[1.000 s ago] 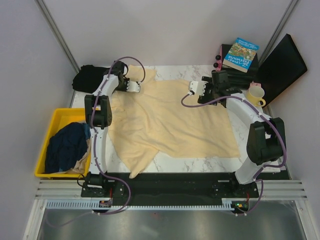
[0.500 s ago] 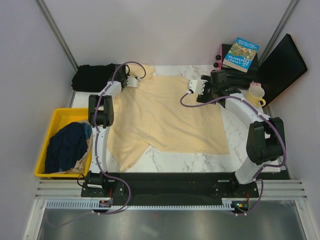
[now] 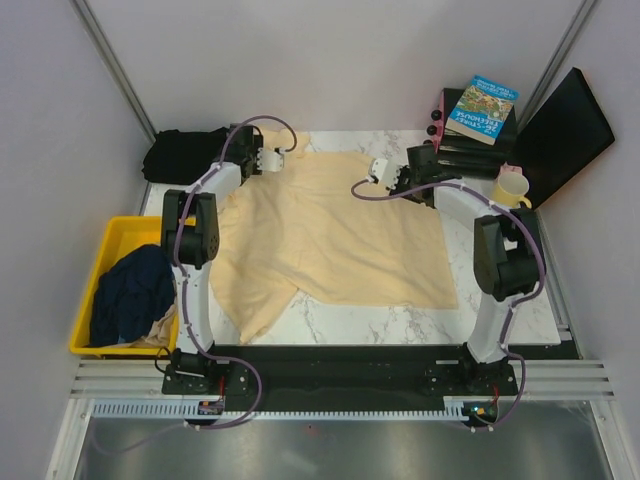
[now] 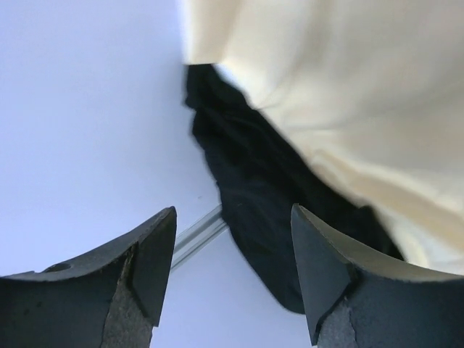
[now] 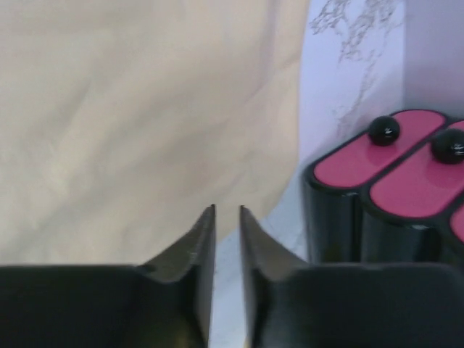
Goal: Fold and stack the t-shirts
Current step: Flatten out the tshirt
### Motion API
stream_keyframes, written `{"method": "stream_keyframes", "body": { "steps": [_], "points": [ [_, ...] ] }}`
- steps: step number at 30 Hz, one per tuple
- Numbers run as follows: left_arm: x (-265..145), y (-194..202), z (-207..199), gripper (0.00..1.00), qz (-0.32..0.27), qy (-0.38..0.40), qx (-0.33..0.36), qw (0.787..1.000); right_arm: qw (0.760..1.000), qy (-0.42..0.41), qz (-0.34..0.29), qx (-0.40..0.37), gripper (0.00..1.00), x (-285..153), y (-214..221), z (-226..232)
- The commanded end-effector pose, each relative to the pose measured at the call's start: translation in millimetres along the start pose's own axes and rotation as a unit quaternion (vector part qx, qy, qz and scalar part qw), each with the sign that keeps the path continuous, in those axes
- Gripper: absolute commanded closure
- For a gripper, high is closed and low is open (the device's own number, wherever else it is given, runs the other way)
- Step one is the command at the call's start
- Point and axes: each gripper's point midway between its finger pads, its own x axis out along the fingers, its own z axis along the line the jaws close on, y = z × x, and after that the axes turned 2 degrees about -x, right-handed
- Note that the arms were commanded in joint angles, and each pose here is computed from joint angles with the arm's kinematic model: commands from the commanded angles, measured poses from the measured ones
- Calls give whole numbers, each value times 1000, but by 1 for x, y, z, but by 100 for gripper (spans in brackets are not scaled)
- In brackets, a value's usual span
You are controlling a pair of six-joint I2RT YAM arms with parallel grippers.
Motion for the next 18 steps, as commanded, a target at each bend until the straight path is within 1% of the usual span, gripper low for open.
{"method": "stream_keyframes", "body": {
  "steps": [1,2,3,4,6,7,9,10,11,12,13,14,16,17,18],
  "points": [
    [-45,3,50,27,-11,-62,-52,997,996,28,-19,88,87,26,-22,-28],
    [-45,6,54,20,-4,-68,-56,996,995,25,-18,93,93,32,-22,-28],
    [-44,11,56,11,6,-73,-61,995,995,16,-16,97,94,41,-21,-24],
    [-43,23,60,11,26,-82,-71,994,995,21,-21,100,95,43,-26,-30],
    [-39,32,72,11,37,-97,-92,990,995,14,-20,101,97,53,-25,-27],
    [-38,39,73,11,41,-96,-99,990,994,20,-21,102,97,55,-27,-33],
    [-43,42,75,10,37,-88,-102,990,994,16,-18,102,98,63,-25,-30],
    [-44,39,71,10,24,-79,-100,992,994,21,-17,103,98,65,-25,-33],
    [-44,37,59,10,17,-61,-96,993,994,23,-17,103,98,67,-25,-35],
    [-53,36,53,9,8,-41,-94,995,994,20,-13,104,98,73,-23,-31],
    [-54,31,43,10,-10,-21,-89,996,994,20,-11,105,98,74,-22,-30],
    [-54,27,25,11,-18,3,-82,996,994,21,-10,106,98,77,-21,-30],
    [-64,25,16,11,-31,19,-74,997,994,17,-3,108,99,84,-17,-25],
    [-64,24,1,11,-34,36,-67,997,994,17,-2,109,99,86,-16,-23],
    [-66,24,-2,12,-36,39,-65,996,994,21,12,110,99,90,-9,-21]
  ]
}}
